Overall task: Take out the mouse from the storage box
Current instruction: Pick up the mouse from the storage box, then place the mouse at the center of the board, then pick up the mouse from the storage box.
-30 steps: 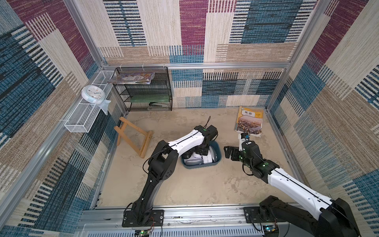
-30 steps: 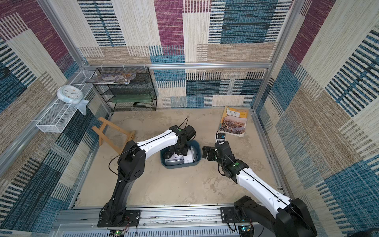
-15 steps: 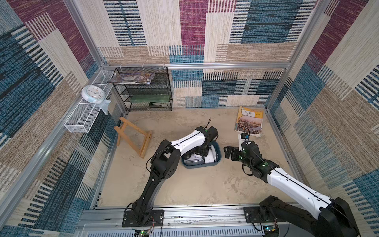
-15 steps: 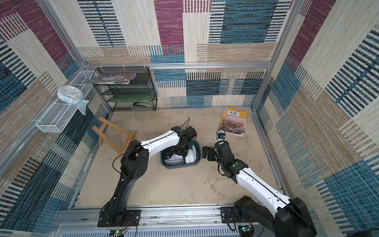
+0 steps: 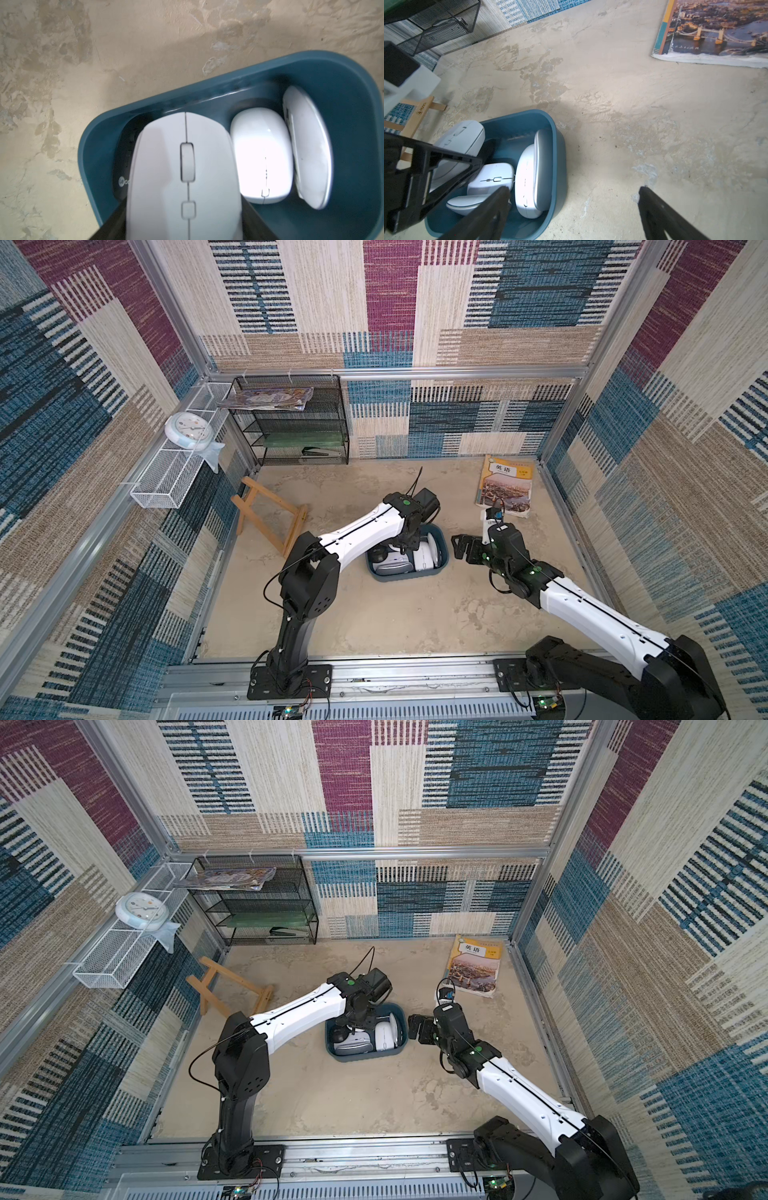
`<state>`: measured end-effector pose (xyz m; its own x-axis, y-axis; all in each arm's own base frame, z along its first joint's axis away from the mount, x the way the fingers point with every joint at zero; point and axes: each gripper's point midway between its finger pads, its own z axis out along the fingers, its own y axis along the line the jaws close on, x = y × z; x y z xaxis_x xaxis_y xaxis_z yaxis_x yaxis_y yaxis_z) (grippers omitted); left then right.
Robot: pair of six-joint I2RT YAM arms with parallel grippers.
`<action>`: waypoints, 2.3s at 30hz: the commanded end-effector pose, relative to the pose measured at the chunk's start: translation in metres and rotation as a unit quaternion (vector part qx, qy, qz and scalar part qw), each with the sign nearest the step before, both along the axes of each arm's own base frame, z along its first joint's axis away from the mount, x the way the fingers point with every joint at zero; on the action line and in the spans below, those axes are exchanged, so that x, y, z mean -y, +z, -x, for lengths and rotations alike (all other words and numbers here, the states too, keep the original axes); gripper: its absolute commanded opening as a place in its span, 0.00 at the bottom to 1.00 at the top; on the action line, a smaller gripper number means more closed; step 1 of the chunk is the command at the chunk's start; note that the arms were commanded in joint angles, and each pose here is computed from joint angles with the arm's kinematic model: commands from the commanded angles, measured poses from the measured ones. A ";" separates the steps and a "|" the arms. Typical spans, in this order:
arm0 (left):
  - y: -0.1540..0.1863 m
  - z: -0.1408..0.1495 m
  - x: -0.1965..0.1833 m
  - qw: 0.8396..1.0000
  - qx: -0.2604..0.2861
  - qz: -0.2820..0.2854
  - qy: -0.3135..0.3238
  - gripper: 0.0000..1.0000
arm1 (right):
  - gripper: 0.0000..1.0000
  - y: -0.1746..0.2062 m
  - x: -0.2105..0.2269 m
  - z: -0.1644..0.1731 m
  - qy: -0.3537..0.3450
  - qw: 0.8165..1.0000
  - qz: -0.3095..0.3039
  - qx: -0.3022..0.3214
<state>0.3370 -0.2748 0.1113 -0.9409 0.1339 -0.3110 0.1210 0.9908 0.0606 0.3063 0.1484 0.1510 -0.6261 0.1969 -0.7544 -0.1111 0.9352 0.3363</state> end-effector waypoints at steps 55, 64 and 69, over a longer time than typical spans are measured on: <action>-0.079 0.111 -0.196 0.963 -0.003 0.133 0.236 0.75 | 0.96 -0.071 -0.224 0.001 0.241 0.954 0.086 -0.157; -0.037 0.104 -0.206 0.959 0.073 0.149 0.228 0.83 | 0.95 -0.079 -0.230 0.002 0.244 0.948 0.132 -0.158; 0.012 0.103 -0.227 0.938 0.201 0.164 0.229 0.85 | 0.95 -0.080 -0.232 -0.002 0.237 0.945 0.161 -0.155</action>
<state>0.2363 -0.0652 0.1085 -0.7398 -0.4248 -0.5217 -0.2791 0.8994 -0.3365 0.3055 0.3860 0.0722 -0.7931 -0.3474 -0.5003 -0.4895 0.8524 0.1841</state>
